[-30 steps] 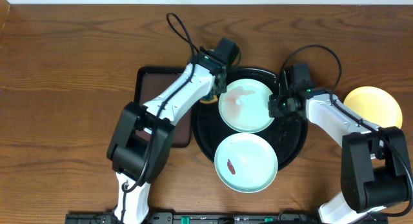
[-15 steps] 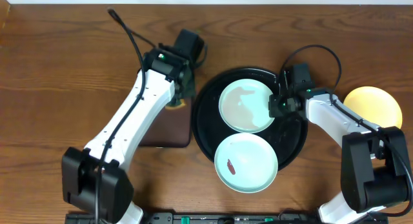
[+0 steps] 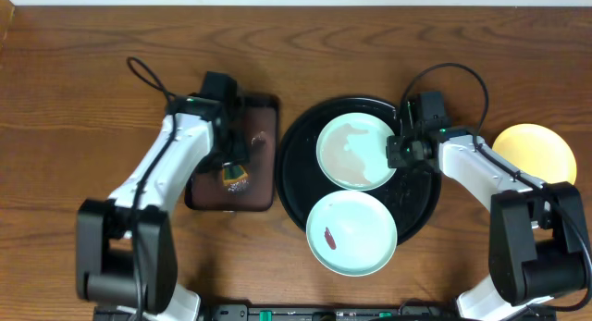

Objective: Clean dirty plates on tray and stack at the side
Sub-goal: 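Return the sponge to the small black tray with the left gripper, then lift the mint-green plate by its rim with the right gripper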

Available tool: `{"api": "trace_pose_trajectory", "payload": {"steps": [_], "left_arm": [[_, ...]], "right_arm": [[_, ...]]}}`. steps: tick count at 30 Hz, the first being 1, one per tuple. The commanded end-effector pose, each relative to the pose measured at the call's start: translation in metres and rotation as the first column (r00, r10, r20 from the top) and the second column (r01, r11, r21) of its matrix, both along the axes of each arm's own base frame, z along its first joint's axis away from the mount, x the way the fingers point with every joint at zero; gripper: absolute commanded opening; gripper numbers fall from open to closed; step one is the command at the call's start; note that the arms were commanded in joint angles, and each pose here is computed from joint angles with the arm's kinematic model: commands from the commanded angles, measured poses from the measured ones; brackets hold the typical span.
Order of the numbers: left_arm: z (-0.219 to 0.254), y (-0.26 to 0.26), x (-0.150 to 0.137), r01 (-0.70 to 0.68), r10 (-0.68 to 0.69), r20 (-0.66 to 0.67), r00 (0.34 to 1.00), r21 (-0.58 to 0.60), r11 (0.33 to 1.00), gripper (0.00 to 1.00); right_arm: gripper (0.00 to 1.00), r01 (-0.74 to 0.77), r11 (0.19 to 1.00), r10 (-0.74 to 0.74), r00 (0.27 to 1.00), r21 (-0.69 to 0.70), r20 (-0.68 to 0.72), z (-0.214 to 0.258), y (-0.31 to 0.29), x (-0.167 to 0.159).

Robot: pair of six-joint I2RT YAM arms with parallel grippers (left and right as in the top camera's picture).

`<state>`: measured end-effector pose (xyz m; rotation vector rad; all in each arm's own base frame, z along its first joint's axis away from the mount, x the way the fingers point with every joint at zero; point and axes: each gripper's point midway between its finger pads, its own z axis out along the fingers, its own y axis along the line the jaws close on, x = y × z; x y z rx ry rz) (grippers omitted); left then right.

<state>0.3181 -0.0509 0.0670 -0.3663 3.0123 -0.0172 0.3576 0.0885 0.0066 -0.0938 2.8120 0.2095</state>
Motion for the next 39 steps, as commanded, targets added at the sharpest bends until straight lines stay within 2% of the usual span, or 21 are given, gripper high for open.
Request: {"api": "trace_pose_trajectory", "payload": {"steps": [1, 6, 10, 13, 19, 30, 34, 37, 39], "left_arm": [[0.055, 0.005, 0.003, -0.010, 0.020, 0.144, 0.989, -0.063, 0.998, 0.79], [0.104, 0.010, -0.008, -0.011, 0.034, 0.285, 0.958, -0.083, 0.997, 0.80], [0.126, 0.011, -0.013, -0.004, 0.037, 0.355, 0.934, -0.092, 0.996, 0.80], [0.130, 0.011, -0.014, -0.003, 0.037, 0.367, 0.929, -0.093, 0.996, 0.80], [0.129, 0.011, -0.014, -0.003, 0.037, 0.367, 0.930, -0.093, 0.996, 0.81], [0.129, 0.011, -0.014, -0.003, 0.037, 0.367, 0.930, -0.093, 0.996, 0.81], [0.129, 0.011, -0.014, -0.003, 0.037, 0.367, 0.930, -0.093, 0.996, 0.81], [0.129, 0.011, -0.014, -0.003, 0.037, 0.367, 0.930, -0.093, 0.996, 0.81], [0.129, 0.011, -0.014, -0.003, 0.037, 0.367, 0.930, -0.093, 0.996, 0.81]], "right_arm": [[0.01, 0.013, 0.998, -0.013, 1.000, -0.060, -0.009, 0.004, -0.014, -0.003], [0.01, 0.017, 0.999, -0.012, 0.993, -0.048, 0.116, 0.059, -0.012, 0.006], [0.01, 0.055, 0.991, -0.025, 0.970, -0.119, 0.242, 0.109, -0.022, 0.001], [0.01, 0.101, 0.967, -0.019, 0.944, -0.232, 0.331, 0.141, -0.032, -0.008], [0.01, 0.103, 0.942, 0.064, 0.878, -0.320, 0.474, 0.183, -0.021, -0.006], [0.01, 0.000, 0.895, 0.293, 0.755, -0.446, 0.587, 0.218, 0.024, 0.009], [0.01, -0.105, 0.804, 0.481, 0.694, -0.585, 0.536, 0.222, 0.039, 0.012], [0.01, -0.160, 0.755, 0.560, 0.662, -0.636, 0.498, 0.221, 0.051, 0.009], [0.01, -0.144, 0.735, 0.571, 0.659, -0.662, 0.491, 0.224, 0.050, 0.009]]}}
